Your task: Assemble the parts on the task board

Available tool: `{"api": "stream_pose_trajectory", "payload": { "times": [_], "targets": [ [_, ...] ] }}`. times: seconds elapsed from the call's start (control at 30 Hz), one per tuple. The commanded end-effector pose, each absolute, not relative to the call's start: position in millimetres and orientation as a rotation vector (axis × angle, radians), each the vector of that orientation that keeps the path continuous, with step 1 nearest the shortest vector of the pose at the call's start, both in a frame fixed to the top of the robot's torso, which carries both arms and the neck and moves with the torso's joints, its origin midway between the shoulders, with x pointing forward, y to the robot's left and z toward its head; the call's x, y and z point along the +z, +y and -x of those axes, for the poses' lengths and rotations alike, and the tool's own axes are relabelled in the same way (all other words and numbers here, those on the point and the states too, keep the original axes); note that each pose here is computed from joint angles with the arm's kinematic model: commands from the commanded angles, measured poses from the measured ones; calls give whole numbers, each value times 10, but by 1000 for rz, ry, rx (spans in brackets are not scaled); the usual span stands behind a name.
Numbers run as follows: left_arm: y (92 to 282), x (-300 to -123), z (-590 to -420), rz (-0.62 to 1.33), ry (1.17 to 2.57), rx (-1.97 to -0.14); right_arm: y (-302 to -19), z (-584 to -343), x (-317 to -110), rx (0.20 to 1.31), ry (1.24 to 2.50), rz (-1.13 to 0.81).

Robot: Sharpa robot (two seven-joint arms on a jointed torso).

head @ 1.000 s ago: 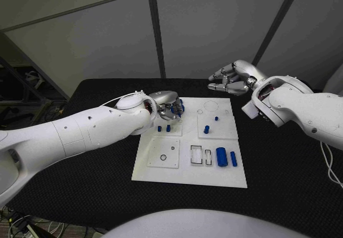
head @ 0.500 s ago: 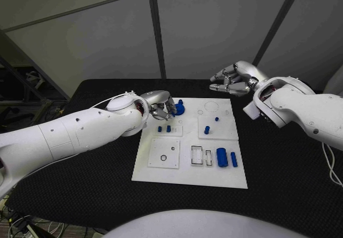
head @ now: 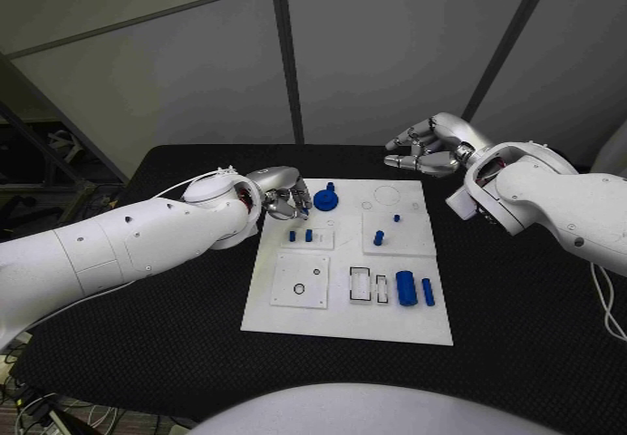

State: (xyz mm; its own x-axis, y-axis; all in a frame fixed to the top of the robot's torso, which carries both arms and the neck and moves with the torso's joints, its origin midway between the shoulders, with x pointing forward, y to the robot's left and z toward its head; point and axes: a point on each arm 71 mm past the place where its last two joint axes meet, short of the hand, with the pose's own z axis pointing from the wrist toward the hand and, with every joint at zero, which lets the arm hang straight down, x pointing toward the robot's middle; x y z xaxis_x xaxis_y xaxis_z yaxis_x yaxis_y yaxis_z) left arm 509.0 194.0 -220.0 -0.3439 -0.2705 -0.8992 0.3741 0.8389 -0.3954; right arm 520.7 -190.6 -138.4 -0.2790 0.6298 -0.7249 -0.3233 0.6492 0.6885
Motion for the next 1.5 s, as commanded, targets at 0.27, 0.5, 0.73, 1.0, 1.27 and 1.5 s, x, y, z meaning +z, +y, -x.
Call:
{"api": "stream_pose_trajectory", "payload": {
  "times": [0.27,0.5,0.73,1.0,1.27,1.5],
  "targets": [
    [1948,-2237,-5098,-76,1855,-640,-1898,-5205,-1373,946,1604,-249],
    [1928,-2266,-5116,-75,1875,-630,-1899,-5205,-1374,945,1605,-250],
    [1915,-2288,-5126,-72,1892,-625,-1897,-5205,-1374,946,1605,-250],
    [1887,-2303,-5125,-76,1904,-629,-1896,-5204,-1374,945,1605,-250],
    [1859,-2311,-5117,-82,1914,-633,-1898,-5205,-1375,945,1606,-251],
    [1855,-2321,-5118,-81,1922,-627,-1898,-5204,-1374,944,1606,-251]
  ]
}}
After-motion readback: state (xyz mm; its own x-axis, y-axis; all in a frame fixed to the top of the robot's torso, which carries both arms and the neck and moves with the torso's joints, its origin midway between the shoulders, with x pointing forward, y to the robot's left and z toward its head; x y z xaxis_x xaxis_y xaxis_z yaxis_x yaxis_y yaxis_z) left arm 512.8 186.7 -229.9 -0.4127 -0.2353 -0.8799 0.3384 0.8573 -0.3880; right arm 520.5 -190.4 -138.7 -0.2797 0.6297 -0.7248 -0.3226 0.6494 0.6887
